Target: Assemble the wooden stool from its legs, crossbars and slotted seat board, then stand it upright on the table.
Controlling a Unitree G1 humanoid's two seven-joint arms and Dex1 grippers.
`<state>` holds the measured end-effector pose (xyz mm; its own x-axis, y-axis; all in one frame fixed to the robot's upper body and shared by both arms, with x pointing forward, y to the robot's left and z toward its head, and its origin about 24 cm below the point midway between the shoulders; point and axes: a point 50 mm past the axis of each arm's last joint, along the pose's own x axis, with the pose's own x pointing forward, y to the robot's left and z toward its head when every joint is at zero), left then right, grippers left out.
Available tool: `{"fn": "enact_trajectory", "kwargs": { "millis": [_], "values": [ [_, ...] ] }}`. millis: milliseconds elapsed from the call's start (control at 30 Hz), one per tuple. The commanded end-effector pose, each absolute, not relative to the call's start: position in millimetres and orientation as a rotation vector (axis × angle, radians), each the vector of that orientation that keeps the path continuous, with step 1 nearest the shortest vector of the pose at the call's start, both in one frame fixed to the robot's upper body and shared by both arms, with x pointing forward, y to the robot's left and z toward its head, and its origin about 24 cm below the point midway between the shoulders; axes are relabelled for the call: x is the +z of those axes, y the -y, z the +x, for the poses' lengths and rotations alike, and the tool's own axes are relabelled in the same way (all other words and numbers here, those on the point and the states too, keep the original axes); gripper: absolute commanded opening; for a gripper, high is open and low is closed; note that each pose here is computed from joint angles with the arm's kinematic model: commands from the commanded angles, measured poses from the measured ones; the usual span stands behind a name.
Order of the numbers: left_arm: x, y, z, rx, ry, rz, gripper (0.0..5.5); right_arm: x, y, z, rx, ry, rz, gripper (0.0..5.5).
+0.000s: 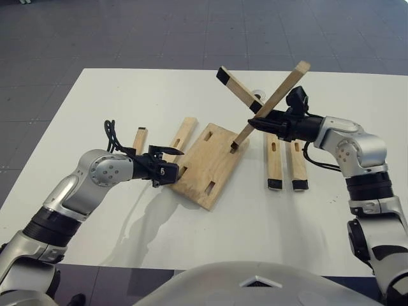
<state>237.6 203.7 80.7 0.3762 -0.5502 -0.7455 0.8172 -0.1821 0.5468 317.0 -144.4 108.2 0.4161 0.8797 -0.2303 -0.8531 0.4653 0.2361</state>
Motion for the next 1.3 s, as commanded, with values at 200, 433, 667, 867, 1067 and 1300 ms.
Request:
{"fn": "enact_trajectory", "kwargs": {
  "millis": [200, 433, 667, 867, 1067, 1300],
  "values": [
    [45.0, -201.5, 223.7, -1.340, -0.426, 1.184, 3.59, 102.4, 142.4, 322.1, 1.176, -0.441, -0.029, 2.03],
    [45.5, -188.1, 226.2, -1.336, -0.388, 1.168, 3.59, 64.4, 136.8, 322.6, 1.087, -0.521, -0.111, 2.03],
    [43.6, -183.6, 221.8, -1.334, -0.391, 1.143, 3.59, 44.7, 134.6, 305.1, 1.015, -0.507, -0.031, 2.03],
    [43.4, -184.0, 223.1, -1.327, -0.394, 1.138, 3.59, 37.4, 162.6, 321.9, 0.911, -0.603, 0.068, 2.03],
    [41.5, -184.4, 222.6, -1.323, -0.403, 1.126, 3.59, 30.4, 180.3, 328.7, 0.875, -0.652, 0.081, 2.03],
    [40.9, -184.2, 222.2, -1.325, -0.403, 1.126, 3.59, 50.3, 175.6, 332.8, 0.976, -0.577, 0.174, 2.03]
  ]
}}
